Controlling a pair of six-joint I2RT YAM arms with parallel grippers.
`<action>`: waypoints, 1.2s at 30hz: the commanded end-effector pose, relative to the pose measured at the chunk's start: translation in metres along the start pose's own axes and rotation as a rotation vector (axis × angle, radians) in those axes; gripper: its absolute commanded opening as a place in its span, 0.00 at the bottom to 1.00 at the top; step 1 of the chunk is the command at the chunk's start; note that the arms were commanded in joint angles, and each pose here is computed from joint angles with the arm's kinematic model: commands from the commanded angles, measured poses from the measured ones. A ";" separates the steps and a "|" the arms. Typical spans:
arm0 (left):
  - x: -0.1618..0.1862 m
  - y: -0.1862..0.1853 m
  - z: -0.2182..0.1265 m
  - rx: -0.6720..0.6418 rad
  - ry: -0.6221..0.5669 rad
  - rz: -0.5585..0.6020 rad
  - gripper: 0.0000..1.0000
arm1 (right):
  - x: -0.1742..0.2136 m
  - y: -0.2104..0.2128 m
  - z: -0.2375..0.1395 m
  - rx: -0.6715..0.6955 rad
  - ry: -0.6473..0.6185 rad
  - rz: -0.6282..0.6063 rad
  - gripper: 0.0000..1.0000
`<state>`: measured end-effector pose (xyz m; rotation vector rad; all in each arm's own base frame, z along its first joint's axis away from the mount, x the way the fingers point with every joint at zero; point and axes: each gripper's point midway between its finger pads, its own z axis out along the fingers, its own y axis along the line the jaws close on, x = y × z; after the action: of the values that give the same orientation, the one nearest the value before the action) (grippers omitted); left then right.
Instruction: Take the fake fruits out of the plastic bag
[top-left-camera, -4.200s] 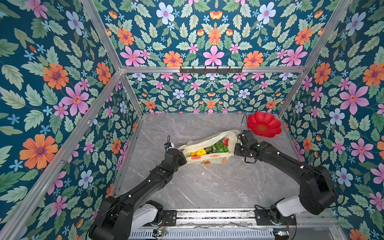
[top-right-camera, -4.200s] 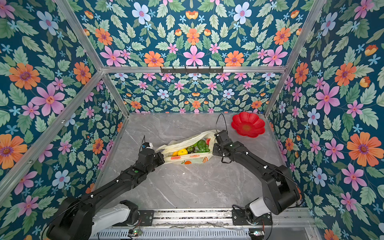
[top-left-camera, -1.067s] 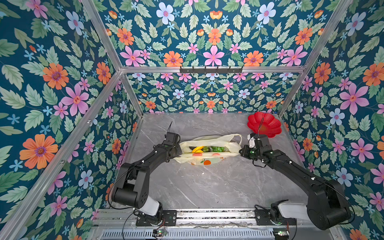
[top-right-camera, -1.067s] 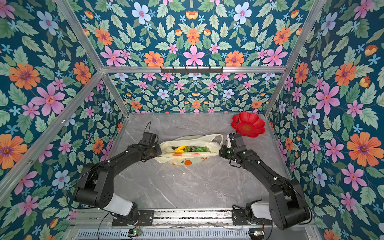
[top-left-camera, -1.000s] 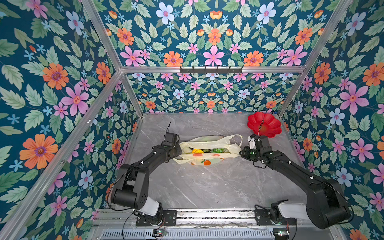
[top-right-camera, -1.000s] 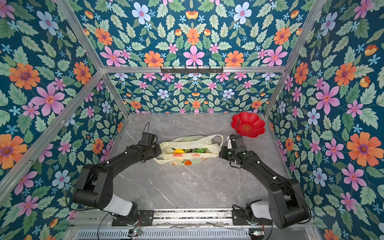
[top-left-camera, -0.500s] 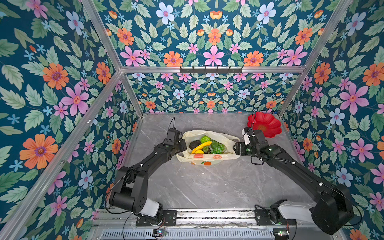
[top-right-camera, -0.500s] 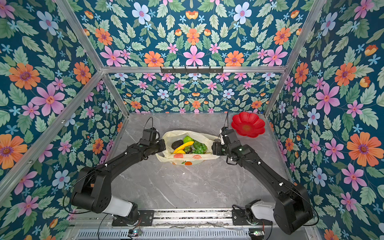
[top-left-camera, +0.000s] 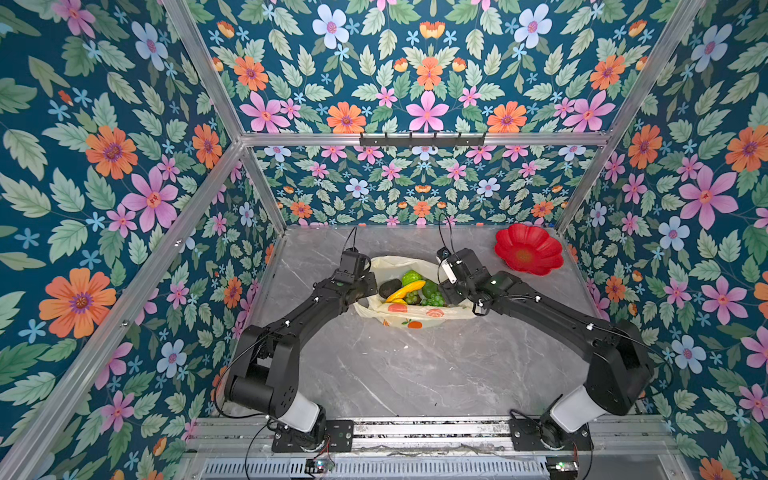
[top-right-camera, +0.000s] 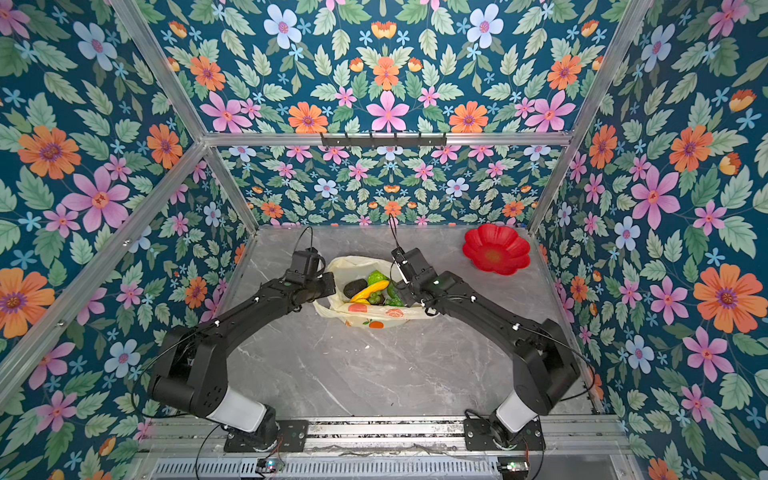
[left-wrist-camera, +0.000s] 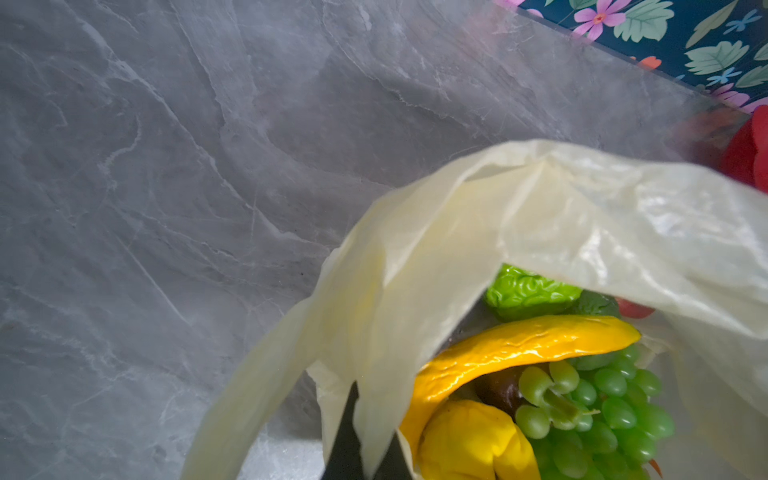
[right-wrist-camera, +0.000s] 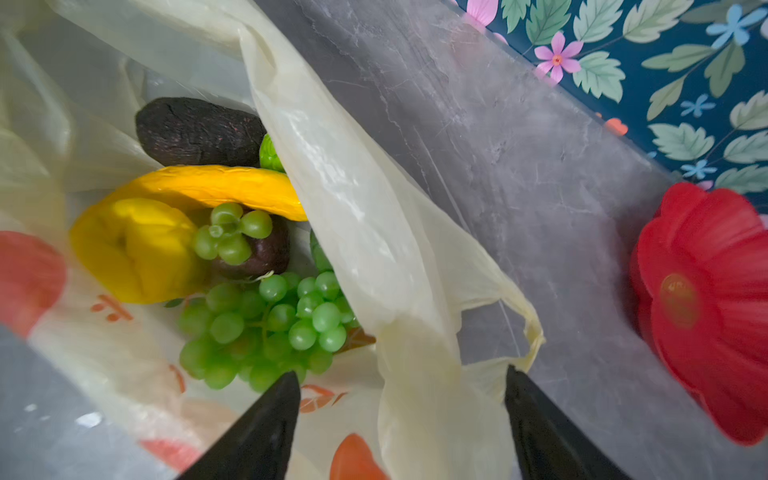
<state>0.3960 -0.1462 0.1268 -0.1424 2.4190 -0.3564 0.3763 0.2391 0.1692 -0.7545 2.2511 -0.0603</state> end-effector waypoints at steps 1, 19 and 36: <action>-0.003 0.003 0.000 -0.025 -0.001 0.017 0.00 | -0.012 -0.004 0.021 0.071 -0.021 -0.080 0.80; 0.010 0.048 0.013 -0.062 0.012 -0.033 0.00 | -0.011 -0.027 0.086 -0.211 0.108 0.233 0.00; -0.010 0.040 0.006 -0.204 0.015 -0.019 0.66 | -0.006 -0.030 0.075 -0.501 0.128 0.606 0.00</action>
<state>0.4203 -0.1293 0.1171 -0.1702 2.4442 -0.2905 0.4441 0.2297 0.1148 -0.3593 2.5854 0.7482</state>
